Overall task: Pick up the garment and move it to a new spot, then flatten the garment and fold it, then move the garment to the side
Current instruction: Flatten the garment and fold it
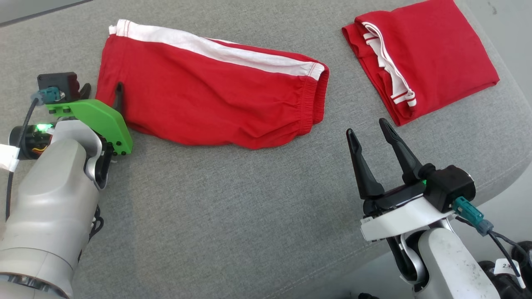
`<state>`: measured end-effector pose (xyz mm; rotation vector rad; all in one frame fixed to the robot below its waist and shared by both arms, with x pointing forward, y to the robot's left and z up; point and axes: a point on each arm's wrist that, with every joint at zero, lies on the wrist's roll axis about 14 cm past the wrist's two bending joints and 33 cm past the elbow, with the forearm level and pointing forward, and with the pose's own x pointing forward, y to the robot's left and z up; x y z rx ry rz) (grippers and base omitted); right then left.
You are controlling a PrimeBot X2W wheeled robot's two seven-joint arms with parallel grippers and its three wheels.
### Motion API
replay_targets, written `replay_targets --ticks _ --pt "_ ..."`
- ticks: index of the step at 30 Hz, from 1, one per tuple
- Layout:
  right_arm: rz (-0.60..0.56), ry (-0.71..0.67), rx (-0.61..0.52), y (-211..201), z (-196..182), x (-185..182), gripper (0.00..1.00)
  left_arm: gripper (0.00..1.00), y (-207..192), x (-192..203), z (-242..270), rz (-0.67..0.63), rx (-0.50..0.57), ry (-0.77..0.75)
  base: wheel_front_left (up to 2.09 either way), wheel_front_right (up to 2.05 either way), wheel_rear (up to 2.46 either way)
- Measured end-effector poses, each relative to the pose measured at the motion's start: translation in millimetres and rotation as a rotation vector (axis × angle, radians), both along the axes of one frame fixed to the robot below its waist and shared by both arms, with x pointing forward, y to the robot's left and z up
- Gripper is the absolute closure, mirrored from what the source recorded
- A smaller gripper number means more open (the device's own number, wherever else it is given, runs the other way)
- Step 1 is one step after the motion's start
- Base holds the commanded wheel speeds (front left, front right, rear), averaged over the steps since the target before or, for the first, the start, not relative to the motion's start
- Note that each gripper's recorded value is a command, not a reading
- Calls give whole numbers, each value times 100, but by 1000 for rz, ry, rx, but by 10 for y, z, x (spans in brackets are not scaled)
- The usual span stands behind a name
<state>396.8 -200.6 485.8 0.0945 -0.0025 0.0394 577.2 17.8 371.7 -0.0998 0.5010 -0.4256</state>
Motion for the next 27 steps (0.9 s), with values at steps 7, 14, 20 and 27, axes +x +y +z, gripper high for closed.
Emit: replay_targets --ticks 7,14,20,27 --pt "-17 -32 -153 -37 86 16 0 0 -67 102 -129 7 10 38 0 0 0" --pt "-17 -36 -177 -19 89 23 0 100 -92 27 -245 17 -4 123 0 0 0" --pt "19 -37 -221 56 77 28 0 100 -64 -99 -222 31 -35 98 0 0 0" --pt "91 -51 -283 169 85 73 0 100 111 -334 -195 104 -87 58 0 0 0"
